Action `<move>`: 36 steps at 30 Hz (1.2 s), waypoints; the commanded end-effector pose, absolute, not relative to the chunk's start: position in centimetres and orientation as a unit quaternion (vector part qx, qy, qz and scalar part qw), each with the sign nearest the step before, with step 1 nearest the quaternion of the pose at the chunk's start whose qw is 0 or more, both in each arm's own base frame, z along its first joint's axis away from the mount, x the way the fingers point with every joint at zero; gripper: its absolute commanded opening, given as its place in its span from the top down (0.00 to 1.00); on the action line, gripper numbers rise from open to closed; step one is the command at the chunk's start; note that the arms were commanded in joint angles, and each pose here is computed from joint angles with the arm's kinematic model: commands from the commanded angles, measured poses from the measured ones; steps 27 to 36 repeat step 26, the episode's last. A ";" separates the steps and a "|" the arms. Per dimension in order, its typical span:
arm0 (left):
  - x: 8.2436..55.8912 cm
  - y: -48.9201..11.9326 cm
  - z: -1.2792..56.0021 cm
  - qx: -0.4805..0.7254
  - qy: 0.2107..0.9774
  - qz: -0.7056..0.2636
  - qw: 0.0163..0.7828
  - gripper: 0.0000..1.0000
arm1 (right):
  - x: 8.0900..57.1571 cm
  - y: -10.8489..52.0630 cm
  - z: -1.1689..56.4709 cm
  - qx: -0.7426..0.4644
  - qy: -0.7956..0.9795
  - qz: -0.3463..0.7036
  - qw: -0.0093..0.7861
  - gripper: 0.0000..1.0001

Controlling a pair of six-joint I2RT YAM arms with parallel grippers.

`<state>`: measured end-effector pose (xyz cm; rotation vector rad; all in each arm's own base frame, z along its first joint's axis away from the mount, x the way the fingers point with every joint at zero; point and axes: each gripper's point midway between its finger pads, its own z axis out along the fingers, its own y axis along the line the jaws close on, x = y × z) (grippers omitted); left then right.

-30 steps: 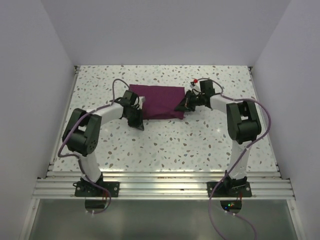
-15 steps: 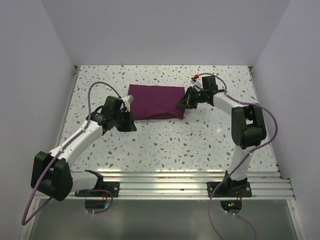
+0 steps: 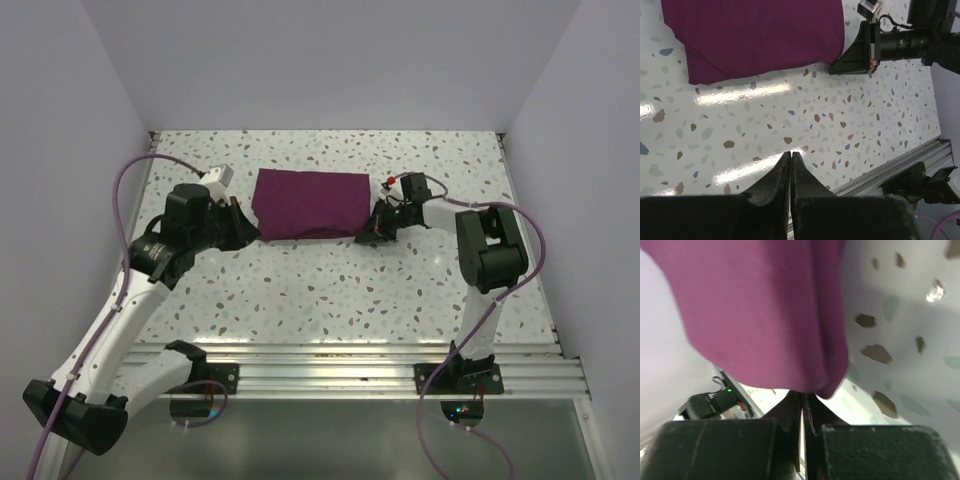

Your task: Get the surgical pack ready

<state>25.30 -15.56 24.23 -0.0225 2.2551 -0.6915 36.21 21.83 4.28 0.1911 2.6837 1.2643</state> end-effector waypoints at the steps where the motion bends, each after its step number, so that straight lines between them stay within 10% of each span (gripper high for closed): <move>1: 24.7 -15.2 25.8 -0.054 0.876 -0.284 0.385 0.94 | 35.5 20.7 5.7 0.044 0.916 0.385 0.107 1.00; 10: 22.3 -16.7 22.8 -0.114 0.850 -0.373 0.355 0.89 | 26.3 18.2 8.3 0.044 0.947 0.300 0.101 0.79; 14: 21.0 -17.4 20.8 -0.123 0.837 -0.412 0.338 0.83 | 22.4 17.1 10.2 0.040 0.938 0.312 0.143 0.01; 24: 18.8 -17.4 16.9 -0.137 0.840 -0.427 0.305 0.23 | 17.6 17.8 9.9 0.090 0.901 0.395 0.155 0.01; 36: 18.5 -17.5 16.4 -0.138 0.836 -0.436 0.302 0.20 | 17.9 18.0 9.7 0.097 0.883 0.418 0.188 0.01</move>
